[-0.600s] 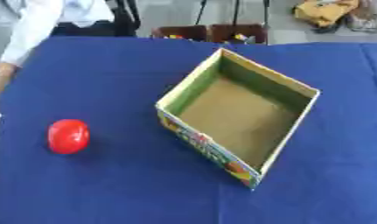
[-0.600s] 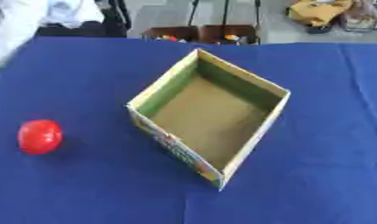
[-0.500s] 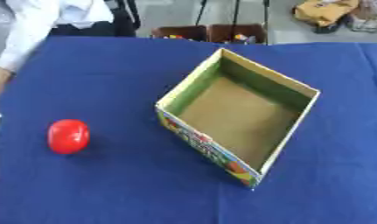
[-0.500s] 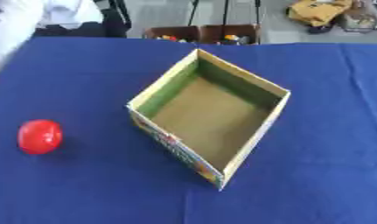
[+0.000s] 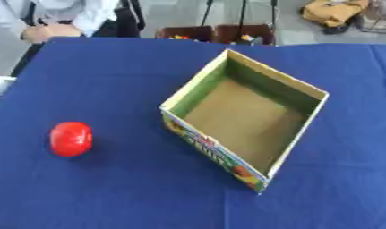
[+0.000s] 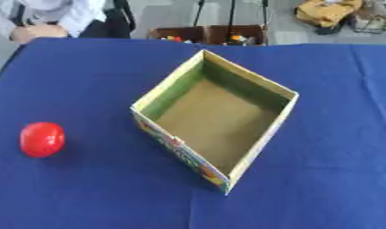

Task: Pick up objects on the table and place them in the box.

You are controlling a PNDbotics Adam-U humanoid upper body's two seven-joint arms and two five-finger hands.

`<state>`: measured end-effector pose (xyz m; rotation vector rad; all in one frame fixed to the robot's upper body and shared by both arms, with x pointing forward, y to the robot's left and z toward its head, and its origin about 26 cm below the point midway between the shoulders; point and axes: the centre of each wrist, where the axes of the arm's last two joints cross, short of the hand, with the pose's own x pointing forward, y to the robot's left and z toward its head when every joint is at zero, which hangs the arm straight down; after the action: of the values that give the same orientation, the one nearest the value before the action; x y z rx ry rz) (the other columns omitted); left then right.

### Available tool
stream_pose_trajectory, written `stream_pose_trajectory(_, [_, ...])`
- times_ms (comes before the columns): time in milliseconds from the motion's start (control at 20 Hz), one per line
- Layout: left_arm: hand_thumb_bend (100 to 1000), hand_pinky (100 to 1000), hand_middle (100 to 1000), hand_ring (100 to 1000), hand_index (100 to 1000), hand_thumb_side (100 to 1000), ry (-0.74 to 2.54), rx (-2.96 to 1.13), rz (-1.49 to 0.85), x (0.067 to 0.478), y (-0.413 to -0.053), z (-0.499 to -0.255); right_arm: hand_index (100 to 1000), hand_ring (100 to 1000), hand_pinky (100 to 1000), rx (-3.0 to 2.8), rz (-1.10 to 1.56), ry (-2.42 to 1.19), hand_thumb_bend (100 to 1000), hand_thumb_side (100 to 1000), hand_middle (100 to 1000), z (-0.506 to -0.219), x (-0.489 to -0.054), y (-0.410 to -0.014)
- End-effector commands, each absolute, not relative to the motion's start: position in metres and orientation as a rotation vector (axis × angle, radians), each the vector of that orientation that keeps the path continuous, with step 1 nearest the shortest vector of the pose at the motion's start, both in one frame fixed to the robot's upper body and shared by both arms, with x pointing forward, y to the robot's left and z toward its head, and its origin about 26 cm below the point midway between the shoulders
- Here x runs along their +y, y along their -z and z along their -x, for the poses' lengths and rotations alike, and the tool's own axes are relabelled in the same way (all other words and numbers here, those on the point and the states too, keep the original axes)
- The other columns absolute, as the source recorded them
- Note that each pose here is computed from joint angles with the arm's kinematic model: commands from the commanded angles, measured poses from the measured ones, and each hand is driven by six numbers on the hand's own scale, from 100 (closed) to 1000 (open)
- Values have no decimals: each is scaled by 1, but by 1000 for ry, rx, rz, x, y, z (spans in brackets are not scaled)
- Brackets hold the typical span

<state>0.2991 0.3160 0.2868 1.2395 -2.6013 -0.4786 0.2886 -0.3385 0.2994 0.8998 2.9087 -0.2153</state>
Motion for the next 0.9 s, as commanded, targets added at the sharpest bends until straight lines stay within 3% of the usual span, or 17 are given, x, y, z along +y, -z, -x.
stream_pose_trajectory(50, [289,700,850,857,1000,1000,737,-2413,-1451,321,-303,-292,820,784,741,2865,-913,264,100,1000,769,-284,-340,-309])
stream_pose_trajectory(300, [268,708,877,868,1000,1000,1107,-2092,-1530,325,-310,-288,819,782,742,2868,-913,271,100,1000,769,-284,-339,-309])
stream_pose_trajectory(600, [245,685,878,862,1000,1000,1336,-1857,-1427,330,-309,-285,818,780,742,2870,-914,273,100,1000,768,-284,-339,-309])
stream_pose_trajectory(750, [296,693,918,875,1000,1000,1436,-1752,-1317,330,-304,-285,818,778,742,2871,-912,274,100,1000,765,-284,-339,-309])
stream_pose_trajectory(900, [369,717,938,892,1000,919,1534,-1582,-1204,330,-299,-285,818,777,742,2873,-910,274,100,1000,762,-284,-339,-309])
